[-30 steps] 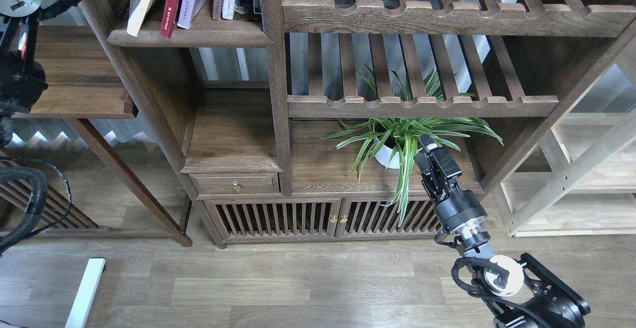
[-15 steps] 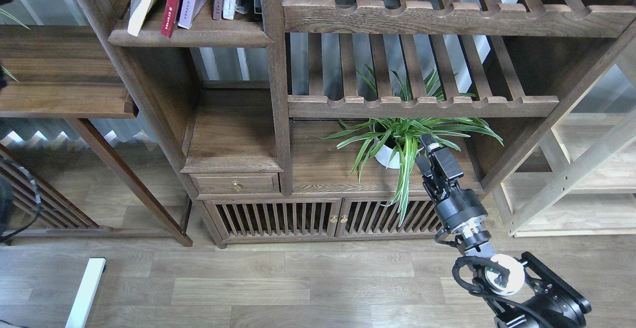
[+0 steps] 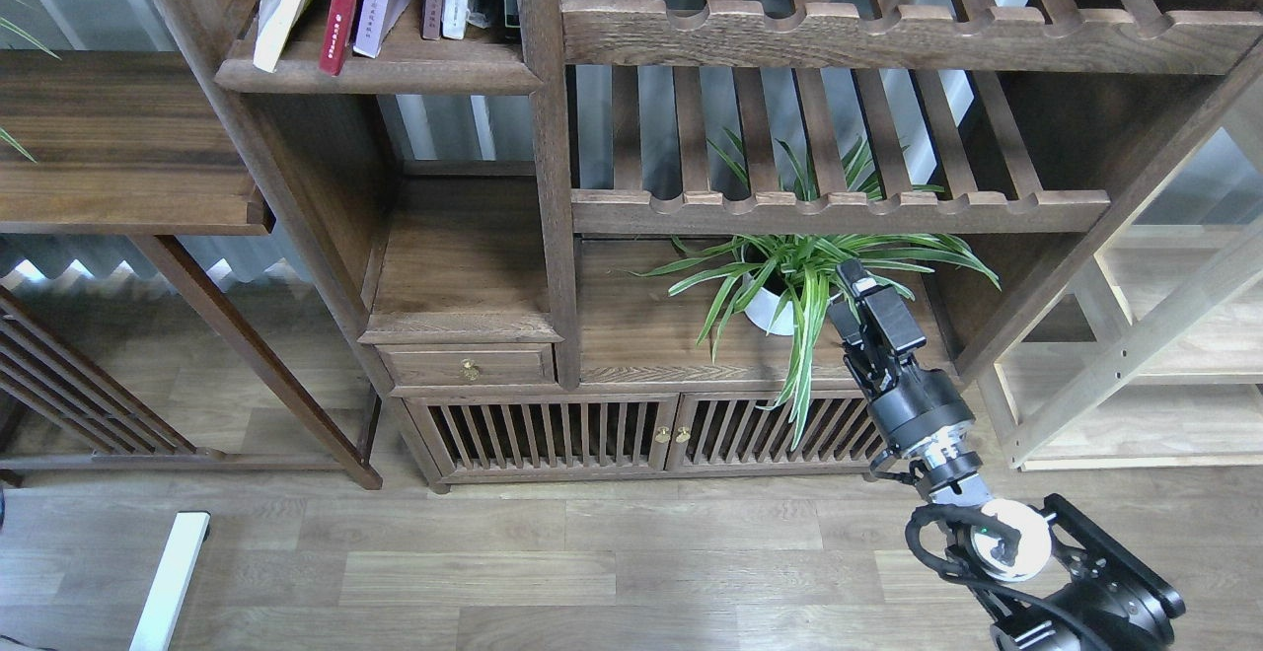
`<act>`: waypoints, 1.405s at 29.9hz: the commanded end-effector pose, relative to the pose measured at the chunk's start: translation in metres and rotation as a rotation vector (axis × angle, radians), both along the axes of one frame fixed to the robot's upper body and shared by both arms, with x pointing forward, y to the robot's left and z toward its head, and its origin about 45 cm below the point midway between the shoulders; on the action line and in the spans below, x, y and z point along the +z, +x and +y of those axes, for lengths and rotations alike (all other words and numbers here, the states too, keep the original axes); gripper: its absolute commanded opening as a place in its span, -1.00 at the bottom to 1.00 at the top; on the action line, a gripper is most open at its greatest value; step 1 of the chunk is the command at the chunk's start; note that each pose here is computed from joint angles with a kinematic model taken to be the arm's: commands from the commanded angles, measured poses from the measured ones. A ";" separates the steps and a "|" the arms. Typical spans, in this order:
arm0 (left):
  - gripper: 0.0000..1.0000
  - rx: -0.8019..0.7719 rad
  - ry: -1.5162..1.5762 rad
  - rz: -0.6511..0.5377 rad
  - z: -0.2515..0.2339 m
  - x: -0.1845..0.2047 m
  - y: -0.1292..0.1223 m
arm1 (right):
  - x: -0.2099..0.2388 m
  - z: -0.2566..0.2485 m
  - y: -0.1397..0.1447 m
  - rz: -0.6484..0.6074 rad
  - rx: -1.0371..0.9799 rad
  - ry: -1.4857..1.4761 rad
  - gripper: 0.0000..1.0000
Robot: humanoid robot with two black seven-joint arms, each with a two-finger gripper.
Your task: Organize books on shelf
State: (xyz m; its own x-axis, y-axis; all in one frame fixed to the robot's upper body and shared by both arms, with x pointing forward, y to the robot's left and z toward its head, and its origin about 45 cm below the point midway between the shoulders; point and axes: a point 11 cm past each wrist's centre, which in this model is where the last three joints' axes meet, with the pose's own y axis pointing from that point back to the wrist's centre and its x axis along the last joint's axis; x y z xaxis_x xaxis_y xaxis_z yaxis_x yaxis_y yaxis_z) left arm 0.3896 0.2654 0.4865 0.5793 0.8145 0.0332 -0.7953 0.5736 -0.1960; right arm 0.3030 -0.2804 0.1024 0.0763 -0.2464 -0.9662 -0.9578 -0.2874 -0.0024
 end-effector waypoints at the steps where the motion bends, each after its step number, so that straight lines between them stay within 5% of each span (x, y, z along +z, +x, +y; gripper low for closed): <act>1: 0.93 -0.113 -0.034 0.042 -0.008 -0.022 -0.012 | 0.001 -0.003 0.001 -0.002 -0.004 -0.007 0.96; 5: 0.93 -0.260 -0.067 0.107 -0.008 -0.061 -0.026 | 0.002 -0.007 0.001 -0.004 -0.006 -0.017 0.97; 28: 0.98 -0.211 -0.659 0.745 -0.049 -0.301 -0.069 | 0.001 -0.012 -0.004 0.000 -0.011 -0.020 0.98; 42: 0.98 -0.276 -0.758 0.841 -0.076 -0.320 -0.082 | 0.001 -0.009 -0.004 -0.003 -0.005 -0.021 0.99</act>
